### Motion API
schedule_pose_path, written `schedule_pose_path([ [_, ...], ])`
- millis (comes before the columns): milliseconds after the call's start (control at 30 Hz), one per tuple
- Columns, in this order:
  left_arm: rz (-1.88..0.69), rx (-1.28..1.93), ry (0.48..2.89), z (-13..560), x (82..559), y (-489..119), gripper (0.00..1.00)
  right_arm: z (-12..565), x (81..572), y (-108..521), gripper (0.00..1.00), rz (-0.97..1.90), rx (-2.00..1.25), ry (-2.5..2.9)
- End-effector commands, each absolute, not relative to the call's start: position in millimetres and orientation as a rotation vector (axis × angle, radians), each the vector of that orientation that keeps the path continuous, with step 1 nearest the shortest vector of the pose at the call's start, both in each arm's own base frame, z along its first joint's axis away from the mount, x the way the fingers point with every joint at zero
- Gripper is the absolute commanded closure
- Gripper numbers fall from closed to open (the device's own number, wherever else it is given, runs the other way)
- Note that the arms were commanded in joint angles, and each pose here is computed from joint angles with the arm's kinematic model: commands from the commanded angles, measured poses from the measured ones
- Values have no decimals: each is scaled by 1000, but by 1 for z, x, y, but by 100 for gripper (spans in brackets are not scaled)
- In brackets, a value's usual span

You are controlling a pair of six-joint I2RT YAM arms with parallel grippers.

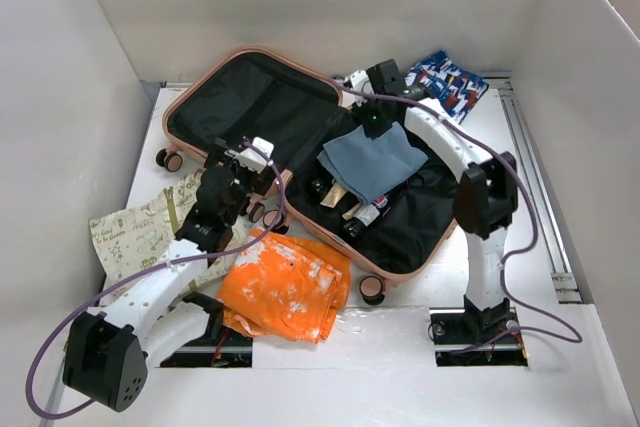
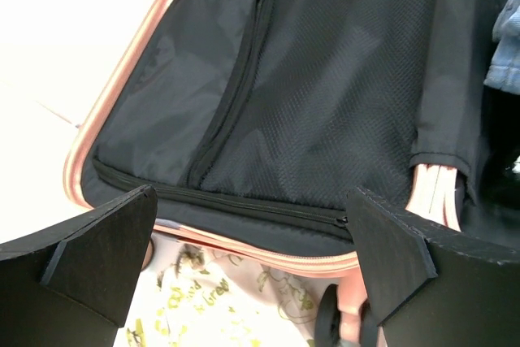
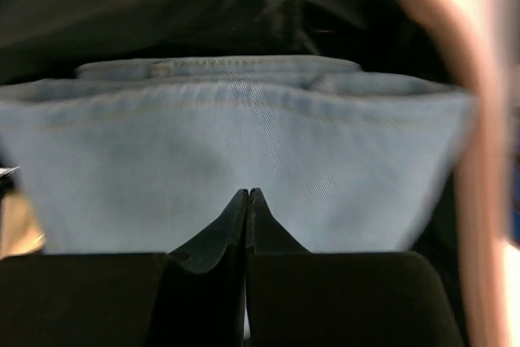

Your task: Pack the luggage

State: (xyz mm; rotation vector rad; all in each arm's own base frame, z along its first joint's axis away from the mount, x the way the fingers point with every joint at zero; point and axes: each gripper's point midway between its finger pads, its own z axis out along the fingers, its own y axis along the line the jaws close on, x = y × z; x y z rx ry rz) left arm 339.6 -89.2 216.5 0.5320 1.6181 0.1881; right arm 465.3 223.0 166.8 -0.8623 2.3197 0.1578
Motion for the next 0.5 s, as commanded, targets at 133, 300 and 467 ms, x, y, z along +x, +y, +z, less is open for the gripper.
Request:
schedule_pose_path([
  [133, 87, 406, 1635, 241, 342, -96, 0, 111, 459, 300, 100, 544, -1010, 2236],
  [300, 72, 425, 1675, 236, 340, -96, 0, 137, 457, 292, 100, 497, -985, 2191],
  [467, 21, 342, 1735, 235, 338, -90, 0, 215, 451, 274, 63, 383, -903, 2084],
])
